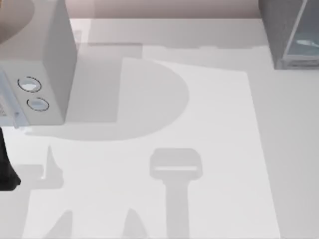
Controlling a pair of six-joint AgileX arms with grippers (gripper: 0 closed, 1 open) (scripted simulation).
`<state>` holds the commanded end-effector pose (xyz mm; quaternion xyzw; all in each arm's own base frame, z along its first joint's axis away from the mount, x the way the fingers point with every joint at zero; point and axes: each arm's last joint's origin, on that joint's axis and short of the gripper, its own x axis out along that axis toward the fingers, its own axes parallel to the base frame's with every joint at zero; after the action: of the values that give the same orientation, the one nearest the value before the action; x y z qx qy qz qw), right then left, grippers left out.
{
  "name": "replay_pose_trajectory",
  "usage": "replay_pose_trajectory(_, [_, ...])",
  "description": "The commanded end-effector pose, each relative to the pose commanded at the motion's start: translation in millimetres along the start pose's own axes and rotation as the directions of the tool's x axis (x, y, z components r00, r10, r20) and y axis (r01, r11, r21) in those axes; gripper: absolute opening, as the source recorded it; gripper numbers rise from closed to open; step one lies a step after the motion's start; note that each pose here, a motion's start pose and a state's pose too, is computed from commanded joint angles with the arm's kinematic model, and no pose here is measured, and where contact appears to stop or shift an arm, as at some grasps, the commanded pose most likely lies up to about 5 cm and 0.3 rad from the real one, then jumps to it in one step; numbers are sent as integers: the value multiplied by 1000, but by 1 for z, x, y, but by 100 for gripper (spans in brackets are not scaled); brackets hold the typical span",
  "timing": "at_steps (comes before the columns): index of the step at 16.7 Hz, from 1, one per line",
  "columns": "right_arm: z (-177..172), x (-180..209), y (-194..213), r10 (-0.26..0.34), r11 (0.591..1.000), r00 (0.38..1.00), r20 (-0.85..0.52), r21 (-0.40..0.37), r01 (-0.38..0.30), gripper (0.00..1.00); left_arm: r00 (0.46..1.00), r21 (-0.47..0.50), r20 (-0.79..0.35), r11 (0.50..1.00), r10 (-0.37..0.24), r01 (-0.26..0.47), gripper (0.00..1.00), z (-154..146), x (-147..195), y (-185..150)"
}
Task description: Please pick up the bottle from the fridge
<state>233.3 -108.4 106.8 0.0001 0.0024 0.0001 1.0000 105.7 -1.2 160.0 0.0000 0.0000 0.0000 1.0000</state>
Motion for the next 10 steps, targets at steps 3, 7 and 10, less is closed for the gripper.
replay_pose_trajectory(3, [-2, 46, -8, -3, 1000, 1000, 2, -3, 3, 100, 1000, 0, 0, 1000, 0, 0, 100, 0, 0, 0])
replay_pose_trajectory(7, [-2, 116, -10, -7, 1000, 1000, 17, -10, 7, 100, 1000, 0, 0, 1000, 0, 0, 100, 0, 0, 0])
replay_pose_trajectory(10, [-3, 148, -4, -10, 1000, 1000, 11, -10, 10, 100, 1000, 0, 0, 1000, 0, 0, 100, 0, 0, 0])
